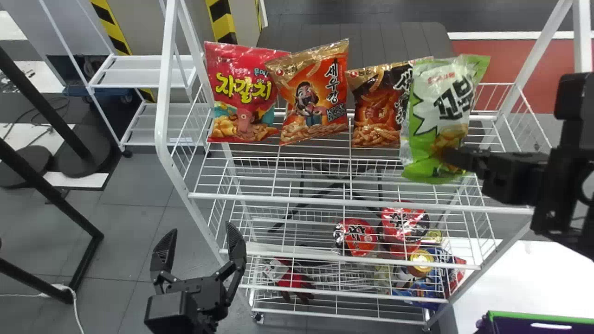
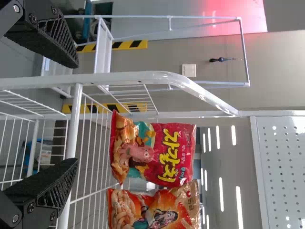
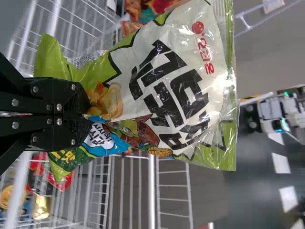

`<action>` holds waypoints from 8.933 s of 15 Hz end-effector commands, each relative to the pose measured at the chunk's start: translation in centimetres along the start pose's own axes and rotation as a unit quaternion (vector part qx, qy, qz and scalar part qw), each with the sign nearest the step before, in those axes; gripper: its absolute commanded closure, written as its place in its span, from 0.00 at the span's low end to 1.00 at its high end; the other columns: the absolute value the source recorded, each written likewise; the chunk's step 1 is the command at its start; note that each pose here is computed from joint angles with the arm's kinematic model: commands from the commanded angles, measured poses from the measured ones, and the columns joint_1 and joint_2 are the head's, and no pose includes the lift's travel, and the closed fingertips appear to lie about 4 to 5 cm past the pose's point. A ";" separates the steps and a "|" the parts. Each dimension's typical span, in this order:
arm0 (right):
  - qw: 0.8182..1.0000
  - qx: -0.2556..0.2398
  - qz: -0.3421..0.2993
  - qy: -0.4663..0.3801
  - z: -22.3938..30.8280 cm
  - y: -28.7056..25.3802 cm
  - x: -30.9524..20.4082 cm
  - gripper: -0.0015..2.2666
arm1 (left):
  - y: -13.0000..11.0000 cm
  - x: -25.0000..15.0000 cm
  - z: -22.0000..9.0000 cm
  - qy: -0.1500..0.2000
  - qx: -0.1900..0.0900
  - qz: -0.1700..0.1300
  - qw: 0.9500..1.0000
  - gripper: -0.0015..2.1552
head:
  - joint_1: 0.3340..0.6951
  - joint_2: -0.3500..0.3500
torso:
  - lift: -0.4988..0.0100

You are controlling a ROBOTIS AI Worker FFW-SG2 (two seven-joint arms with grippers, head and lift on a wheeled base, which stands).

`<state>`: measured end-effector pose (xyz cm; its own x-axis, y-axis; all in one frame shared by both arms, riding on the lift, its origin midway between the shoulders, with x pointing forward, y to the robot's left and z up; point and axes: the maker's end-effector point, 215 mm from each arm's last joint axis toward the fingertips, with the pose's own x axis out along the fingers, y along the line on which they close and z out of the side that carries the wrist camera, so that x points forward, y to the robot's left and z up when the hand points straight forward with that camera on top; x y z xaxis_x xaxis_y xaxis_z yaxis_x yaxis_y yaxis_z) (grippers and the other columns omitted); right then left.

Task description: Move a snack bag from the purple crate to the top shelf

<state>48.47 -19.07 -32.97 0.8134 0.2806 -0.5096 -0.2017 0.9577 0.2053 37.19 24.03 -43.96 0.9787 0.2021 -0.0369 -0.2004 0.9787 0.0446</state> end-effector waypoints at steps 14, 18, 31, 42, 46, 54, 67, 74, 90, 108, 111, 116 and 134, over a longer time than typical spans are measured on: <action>0.998 0.001 -0.065 -0.021 0.9 -6.4 7.6 0.81 | 0.4 0.0 -0.1 0.000 0.003 0.004 1.000 0.06 | 1.00 0.54 | 0.98; 0.996 -0.003 -0.085 -0.027 0.8 -8.0 8.8 0.81 | 0.5 -0.1 -0.1 -0.002 0.002 0.004 1.000 0.06 | 1.00 0.52 | 0.98; 0.983 -0.010 -0.173 -0.054 1.0 -12.7 9.4 0.81 | 0.5 -0.2 -0.1 -0.002 0.002 0.006 1.000 0.06 | 1.00 0.44 | 0.98; 0.980 -0.015 -0.183 -0.078 1.1 -13.3 10.9 0.81 | 0.6 -0.2 -0.1 -0.002 0.003 0.006 1.000 0.06 | 1.00 0.43 | 0.98; 0.980 -0.012 -0.183 -0.077 0.4 -13.4 11.4 0.81 | 0.7 -0.2 -0.2 -0.002 0.003 0.007 1.000 0.06 | 1.00 0.43 | 0.98; 0.978 -0.013 -0.192 -0.081 -0.2 -13.9 11.8 0.63 | 0.8 -0.1 -0.1 -0.003 0.002 0.008 1.000 0.06 | 1.00 0.43 | 0.98; 0.978 -0.015 -0.198 -0.071 -1.2 -14.1 11.9 0.07 | 0.7 -0.2 0.2 -0.007 0.002 0.006 1.000 0.06 | 1.00 0.43 | 0.98; 0.975 -0.012 -0.207 -0.085 -1.7 -14.4 9.0 0.07 | 0.8 -0.2 0.5 -0.011 0.000 0.007 1.000 0.06 | 1.00 0.41 | 0.98; 0.971 -0.087 -0.139 -0.173 -8.5 -4.6 -2.5 0.07 | 0.8 -1.0 0.9 -0.012 -0.002 0.006 1.000 0.06 | 1.00 0.52 | 0.98; 0.953 -0.119 -0.108 -0.256 -10.9 0.7 -5.9 0.07 | -1.0 -1.9 2.6 -0.002 0.015 -0.026 1.000 0.06 | 1.00 0.56 | 0.98; 0.955 -0.117 -0.116 -0.246 -11.2 0.3 -5.7 0.07 | -1.0 -2.0 2.6 -0.003 0.017 -0.026 1.000 0.06 | 1.00 0.57 | 0.98; 0.955 -0.118 -0.118 -0.246 -11.1 0.1 -5.8 0.07 | -1.0 -2.0 2.5 -0.002 0.019 -0.028 0.999 0.06 | 1.00 0.56 | 0.98; 0.955 -0.118 -0.123 -0.243 -11.1 -0.5 -5.6 0.07 | -1.0 -1.8 2.2 0.001 0.019 -0.026 0.999 0.06 | 1.00 0.55 | 0.98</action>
<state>37.85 -20.46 -39.45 0.9976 0.0396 -0.0565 -0.0449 0.9944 -0.0954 35.62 22.63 -41.79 0.9876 0.1510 -0.0433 -0.1471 0.9858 0.0812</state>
